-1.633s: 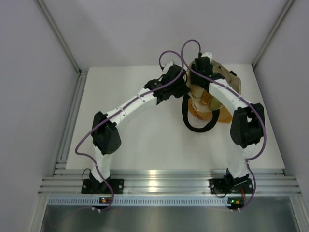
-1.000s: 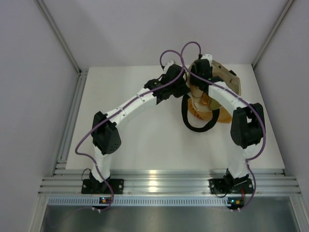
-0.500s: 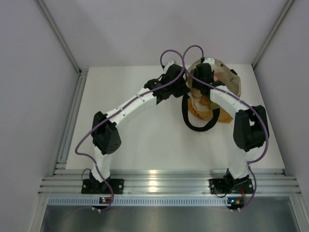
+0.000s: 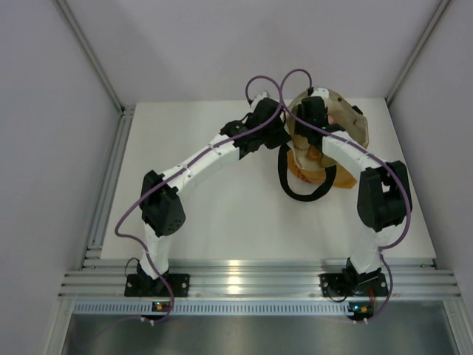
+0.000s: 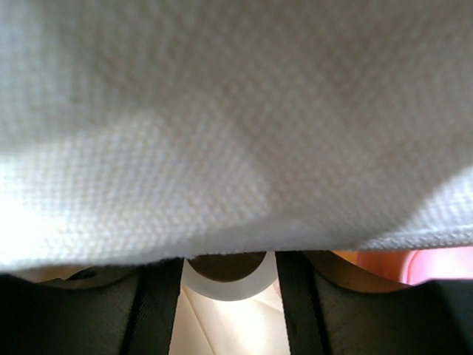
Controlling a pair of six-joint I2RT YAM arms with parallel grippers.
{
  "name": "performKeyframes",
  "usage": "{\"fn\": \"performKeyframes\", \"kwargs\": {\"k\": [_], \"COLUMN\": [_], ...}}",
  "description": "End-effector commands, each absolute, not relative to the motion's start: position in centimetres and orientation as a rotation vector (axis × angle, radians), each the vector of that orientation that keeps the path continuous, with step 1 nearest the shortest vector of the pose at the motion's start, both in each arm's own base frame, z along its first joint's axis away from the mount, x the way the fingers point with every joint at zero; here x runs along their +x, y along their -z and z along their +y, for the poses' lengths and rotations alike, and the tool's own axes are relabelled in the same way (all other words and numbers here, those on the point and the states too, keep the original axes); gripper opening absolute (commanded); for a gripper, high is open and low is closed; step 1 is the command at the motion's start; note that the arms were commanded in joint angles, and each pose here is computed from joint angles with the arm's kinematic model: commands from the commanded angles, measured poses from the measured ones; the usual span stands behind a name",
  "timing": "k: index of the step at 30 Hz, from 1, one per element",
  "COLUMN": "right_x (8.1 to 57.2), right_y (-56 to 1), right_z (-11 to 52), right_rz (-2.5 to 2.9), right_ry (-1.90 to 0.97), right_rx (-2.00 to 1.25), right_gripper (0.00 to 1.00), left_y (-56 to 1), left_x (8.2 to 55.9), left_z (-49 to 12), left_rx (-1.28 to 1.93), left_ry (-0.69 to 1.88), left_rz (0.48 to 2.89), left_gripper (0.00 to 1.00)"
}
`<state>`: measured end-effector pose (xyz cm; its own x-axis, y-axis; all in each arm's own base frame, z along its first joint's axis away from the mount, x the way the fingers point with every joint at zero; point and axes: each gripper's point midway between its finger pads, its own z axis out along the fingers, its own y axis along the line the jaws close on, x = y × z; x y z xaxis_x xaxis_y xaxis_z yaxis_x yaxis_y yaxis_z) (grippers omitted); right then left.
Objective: Take the personal care products out of the canvas bag
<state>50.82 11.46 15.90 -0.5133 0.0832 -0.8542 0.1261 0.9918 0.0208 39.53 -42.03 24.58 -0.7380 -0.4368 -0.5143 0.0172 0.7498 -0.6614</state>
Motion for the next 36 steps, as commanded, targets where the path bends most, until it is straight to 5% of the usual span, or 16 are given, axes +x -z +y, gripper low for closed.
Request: {"fn": "performKeyframes", "kwargs": {"k": [1,3,7,11,36], "right_x": [50.8,50.8,50.8,50.4,42.9], "right_y": [-13.4,-13.7,-15.4,-19.1,-39.5], "right_z": [10.4,10.3,10.8,11.7,11.4], "right_rz": [2.182,2.178,2.15,2.073,1.758], "right_ry": [0.083,0.081,0.037,0.011,-0.076], "right_rx": [0.142,0.146,0.129,0.087,-0.04], "right_gripper": [0.48,0.43,0.15,0.0,0.0], "left_y": [-27.3,-27.4,-27.2,-27.2,-27.0], "left_x": [39.5,39.4,39.4,39.4,39.6], "left_z": [-41.9,-41.9,-41.9,-41.9,-41.5], "left_rx": [-0.294,-0.293,-0.29,-0.292,-0.245], "left_ry": [0.912,0.916,0.913,0.915,0.87], "left_rz": [2.219,2.217,2.224,2.222,2.213], "left_gripper": [0.0,0.0,0.0,0.0,0.0]}}
